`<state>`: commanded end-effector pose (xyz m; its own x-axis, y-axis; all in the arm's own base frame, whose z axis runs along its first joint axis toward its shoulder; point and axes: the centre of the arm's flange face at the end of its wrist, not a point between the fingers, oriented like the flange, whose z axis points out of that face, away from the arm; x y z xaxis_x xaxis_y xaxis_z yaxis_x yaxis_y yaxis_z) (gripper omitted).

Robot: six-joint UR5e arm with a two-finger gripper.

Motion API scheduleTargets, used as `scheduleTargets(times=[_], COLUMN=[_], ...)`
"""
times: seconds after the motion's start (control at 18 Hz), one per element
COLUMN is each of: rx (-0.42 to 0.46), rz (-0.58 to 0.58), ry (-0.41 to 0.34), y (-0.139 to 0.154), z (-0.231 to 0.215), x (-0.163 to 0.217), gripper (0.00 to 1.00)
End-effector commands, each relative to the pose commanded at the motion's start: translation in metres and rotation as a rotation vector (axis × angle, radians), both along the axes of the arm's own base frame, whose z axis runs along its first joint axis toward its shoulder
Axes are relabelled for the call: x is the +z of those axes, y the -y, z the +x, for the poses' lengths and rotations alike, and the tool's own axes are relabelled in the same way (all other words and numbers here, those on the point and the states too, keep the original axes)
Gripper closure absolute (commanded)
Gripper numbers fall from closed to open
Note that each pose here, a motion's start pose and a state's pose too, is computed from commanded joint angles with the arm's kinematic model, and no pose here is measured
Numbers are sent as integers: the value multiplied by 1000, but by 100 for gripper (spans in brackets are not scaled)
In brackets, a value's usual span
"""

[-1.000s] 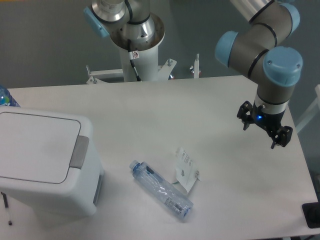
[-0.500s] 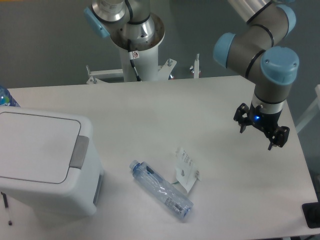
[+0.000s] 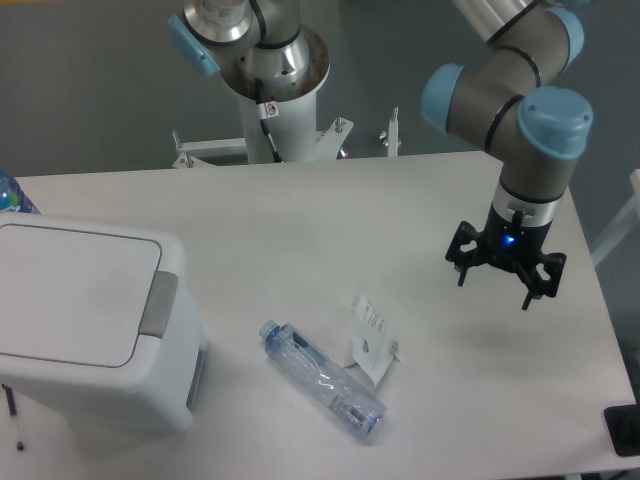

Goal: Open the trash can
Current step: 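Move the gripper over the water bottle toward the trash bin lid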

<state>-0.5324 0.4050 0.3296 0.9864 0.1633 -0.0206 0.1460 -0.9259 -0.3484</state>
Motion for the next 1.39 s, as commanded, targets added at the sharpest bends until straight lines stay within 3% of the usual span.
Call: scheduleTargets(times=[0.22, 0.5, 0.67, 0.83, 1.06, 1.39], rx=[-1, 107, 184, 234, 207, 165], rz=[1, 39, 81, 46, -41, -44], ry=[31, 100, 190, 278, 373, 463], y=[-30, -70, -91, -122, -147, -179], z=[25, 52, 63, 72, 97, 139], x=[-5, 6, 18, 30, 44, 78], gripper=[0, 0, 0, 0, 0, 0])
